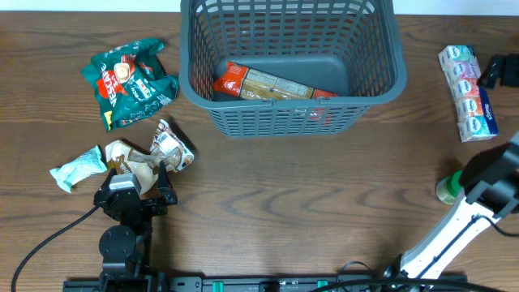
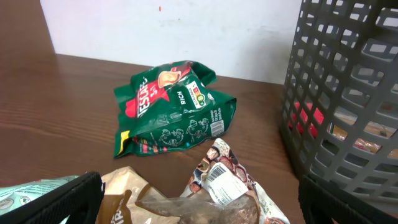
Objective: Pack container
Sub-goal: 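Move the right gripper to the Kleenex tissue pack and grasp it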
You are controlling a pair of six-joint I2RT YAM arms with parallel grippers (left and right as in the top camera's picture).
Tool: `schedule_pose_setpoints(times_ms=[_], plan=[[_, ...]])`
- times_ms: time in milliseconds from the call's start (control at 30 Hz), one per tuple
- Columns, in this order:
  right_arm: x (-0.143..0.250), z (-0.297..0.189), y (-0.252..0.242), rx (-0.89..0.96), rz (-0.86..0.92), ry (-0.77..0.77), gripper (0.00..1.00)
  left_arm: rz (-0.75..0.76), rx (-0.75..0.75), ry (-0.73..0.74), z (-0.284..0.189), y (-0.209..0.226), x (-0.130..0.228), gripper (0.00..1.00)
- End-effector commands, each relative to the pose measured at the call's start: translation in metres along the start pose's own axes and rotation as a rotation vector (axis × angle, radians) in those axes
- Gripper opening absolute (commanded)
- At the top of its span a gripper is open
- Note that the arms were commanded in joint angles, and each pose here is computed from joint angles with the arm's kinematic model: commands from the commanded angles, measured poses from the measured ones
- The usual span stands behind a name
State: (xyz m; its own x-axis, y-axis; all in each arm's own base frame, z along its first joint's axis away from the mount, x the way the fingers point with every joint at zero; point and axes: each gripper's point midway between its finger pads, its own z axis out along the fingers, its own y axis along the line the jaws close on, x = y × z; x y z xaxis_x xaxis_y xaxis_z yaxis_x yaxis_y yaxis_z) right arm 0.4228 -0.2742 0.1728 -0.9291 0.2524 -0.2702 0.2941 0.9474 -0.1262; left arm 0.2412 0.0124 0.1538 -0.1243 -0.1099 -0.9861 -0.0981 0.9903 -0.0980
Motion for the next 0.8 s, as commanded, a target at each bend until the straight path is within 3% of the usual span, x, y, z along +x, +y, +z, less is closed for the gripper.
schedule_pose_setpoints(times_ms=[0,533,633,667,700,767], plan=[[0.009,0.042,-0.002,-0.036,-0.039,0.075,0.99,0.013,-0.009,0.036,0.002,0.003,0.016,0.99],[0.049,0.164,0.012,-0.223,0.034,0.257,0.99,0.013,-0.008,0.036,0.002,0.002,0.016,0.99],[0.053,0.173,0.024,-0.283,0.042,0.269,0.91,0.013,-0.009,0.036,0.002,0.003,0.016,0.99],[0.054,0.175,0.027,-0.296,0.044,0.275,0.82,0.014,-0.008,0.036,0.002,0.002,0.016,0.98],[0.055,0.176,0.029,-0.303,0.045,0.28,0.64,0.013,-0.008,0.036,0.002,0.002,0.016,0.98],[0.057,0.176,0.03,-0.307,0.044,0.288,0.13,0.013,-0.008,0.036,0.002,0.002,0.016,0.99]])
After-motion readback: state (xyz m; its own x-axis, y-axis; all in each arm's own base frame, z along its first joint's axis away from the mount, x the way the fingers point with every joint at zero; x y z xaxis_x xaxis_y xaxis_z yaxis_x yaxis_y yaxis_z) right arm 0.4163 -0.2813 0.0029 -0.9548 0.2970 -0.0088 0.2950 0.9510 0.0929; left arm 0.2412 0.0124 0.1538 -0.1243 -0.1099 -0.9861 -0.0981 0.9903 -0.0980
